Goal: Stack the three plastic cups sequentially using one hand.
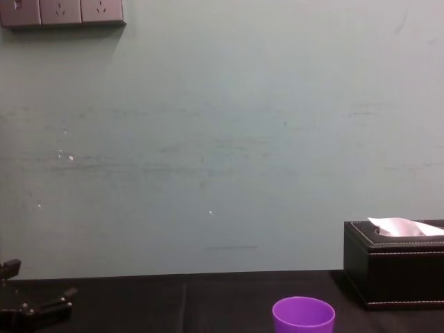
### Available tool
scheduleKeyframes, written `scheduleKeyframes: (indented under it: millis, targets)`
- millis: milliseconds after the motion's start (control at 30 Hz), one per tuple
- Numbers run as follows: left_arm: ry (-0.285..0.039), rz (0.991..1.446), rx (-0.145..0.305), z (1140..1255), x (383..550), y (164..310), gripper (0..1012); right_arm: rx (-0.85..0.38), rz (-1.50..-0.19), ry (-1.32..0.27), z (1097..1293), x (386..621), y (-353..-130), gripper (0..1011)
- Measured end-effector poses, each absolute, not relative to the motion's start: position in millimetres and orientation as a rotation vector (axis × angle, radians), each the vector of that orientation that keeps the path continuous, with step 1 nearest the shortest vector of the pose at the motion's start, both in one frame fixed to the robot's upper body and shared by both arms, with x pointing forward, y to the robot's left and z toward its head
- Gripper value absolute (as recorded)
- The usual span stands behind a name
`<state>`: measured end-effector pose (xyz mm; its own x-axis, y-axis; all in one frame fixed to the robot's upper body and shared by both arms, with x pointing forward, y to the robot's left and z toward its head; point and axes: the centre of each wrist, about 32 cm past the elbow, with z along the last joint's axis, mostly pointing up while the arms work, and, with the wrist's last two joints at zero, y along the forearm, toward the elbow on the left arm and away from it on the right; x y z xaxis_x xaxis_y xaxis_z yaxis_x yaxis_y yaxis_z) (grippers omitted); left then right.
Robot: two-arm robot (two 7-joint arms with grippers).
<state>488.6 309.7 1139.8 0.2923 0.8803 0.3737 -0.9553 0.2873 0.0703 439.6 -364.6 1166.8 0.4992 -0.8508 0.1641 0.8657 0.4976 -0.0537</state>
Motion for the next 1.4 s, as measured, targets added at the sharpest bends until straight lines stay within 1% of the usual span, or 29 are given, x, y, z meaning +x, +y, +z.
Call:
scheduleKeyframes:
  millis: [33,167,300,567,833,1167,1400]
  targets:
    - [-0.285,1.248,0.305,1139.8,488.6,309.7,1010,-0.135,-1.042,-0.121,1166.8,440,-365,1003]
    - [-0.285,1.248,0.305,1139.8,488.6,309.7,1010,-0.132,-0.981,-0.146,1166.9,422,-369,1003]
    - [-0.285,1.248,0.304,1139.8,488.6,309.6,1010,-0.141,-0.943,-0.154,1164.4,411,-369,1002]
    - [-0.285,1.248,0.305,1139.8,488.6,309.7,1010,-0.166,-0.891,-0.167,1158.7,398,-366,1003]
    - [-0.285,1.248,0.304,1139.8,488.6,309.7,1010,-0.189,-0.862,-0.160,1153.6,395,-362,1003]
    - [-0.285,1.248,0.304,1139.8,488.6,309.7,1010,-0.222,-0.812,-0.118,1142.3,395,-354,1003]
    - [-0.285,1.248,0.305,1139.8,488.6,309.7,1010,-0.223,-0.797,-0.108,1139.7,394,-351,1003]
